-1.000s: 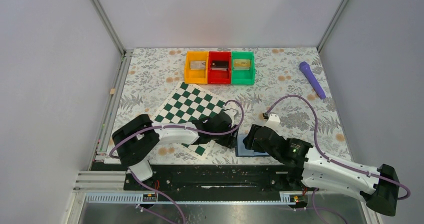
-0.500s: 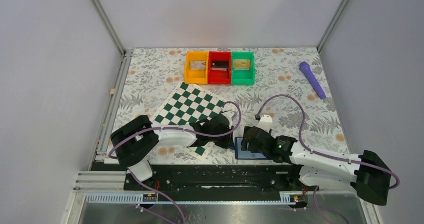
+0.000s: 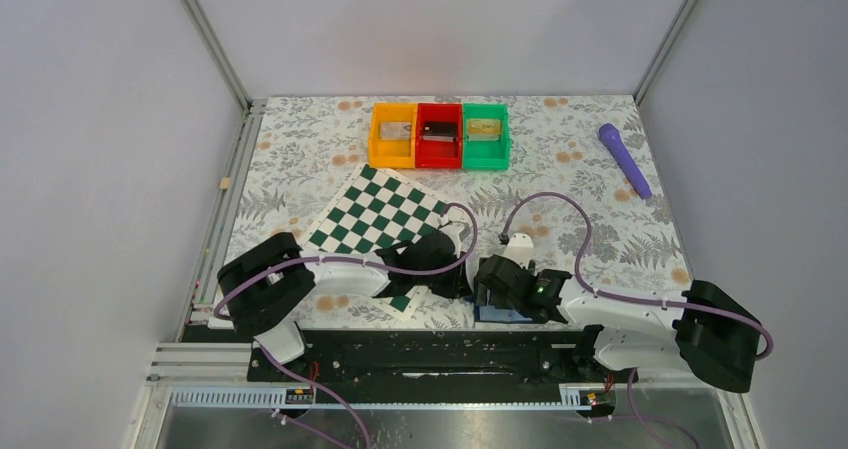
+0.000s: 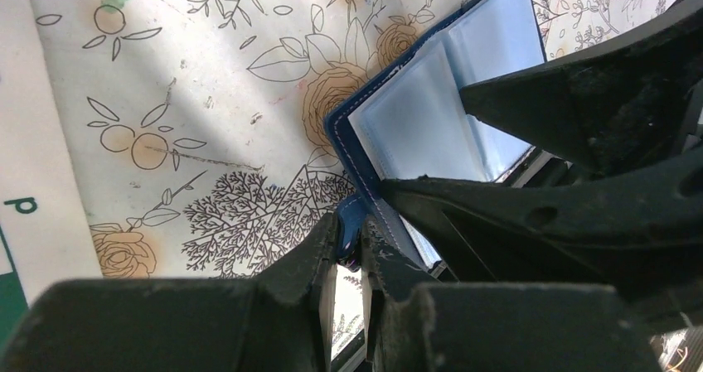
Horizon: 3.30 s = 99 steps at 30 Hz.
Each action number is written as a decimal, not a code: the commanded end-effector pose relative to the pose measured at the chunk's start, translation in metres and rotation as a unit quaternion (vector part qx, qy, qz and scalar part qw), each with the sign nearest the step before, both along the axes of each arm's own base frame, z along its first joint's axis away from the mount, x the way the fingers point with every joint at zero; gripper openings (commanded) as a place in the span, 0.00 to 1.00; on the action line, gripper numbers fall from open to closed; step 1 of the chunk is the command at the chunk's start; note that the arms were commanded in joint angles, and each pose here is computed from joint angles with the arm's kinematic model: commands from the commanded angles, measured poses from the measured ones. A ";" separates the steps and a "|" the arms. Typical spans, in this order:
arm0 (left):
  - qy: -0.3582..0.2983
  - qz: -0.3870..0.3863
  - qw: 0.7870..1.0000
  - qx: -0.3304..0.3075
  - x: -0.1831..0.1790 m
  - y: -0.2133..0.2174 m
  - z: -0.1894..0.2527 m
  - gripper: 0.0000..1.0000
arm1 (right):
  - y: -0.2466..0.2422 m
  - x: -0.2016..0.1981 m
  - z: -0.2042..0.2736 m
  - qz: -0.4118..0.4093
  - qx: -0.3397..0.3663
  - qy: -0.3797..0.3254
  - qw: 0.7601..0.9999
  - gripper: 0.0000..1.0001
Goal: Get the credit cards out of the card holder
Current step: Remove the credit card from the card holder.
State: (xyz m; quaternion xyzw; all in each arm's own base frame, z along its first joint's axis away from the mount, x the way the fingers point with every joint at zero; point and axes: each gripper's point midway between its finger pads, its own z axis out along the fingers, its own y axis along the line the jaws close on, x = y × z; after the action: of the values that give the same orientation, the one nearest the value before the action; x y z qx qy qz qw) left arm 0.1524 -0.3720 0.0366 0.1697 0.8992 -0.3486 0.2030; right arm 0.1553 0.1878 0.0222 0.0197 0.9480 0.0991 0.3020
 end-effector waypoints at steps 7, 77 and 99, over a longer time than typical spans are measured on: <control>-0.019 0.015 0.999 -0.035 0.004 -0.002 0.022 0.00 | -0.019 -0.001 -0.008 -0.015 -0.067 0.010 0.998 0.62; -0.002 0.038 0.998 -0.059 -0.003 0.006 0.028 0.00 | 0.006 -0.009 0.020 0.003 0.075 0.033 0.997 0.68; -0.002 0.041 0.997 -0.060 -0.003 0.009 0.026 0.00 | -0.006 -0.013 0.007 0.003 0.012 0.042 0.999 0.55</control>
State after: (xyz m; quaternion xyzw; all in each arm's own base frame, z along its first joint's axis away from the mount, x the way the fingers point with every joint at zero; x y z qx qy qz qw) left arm 0.1450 -0.3546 0.0421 0.1239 0.9000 -0.3630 0.2072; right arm 0.1388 0.1919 0.0205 0.0257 0.9618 0.1316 0.2387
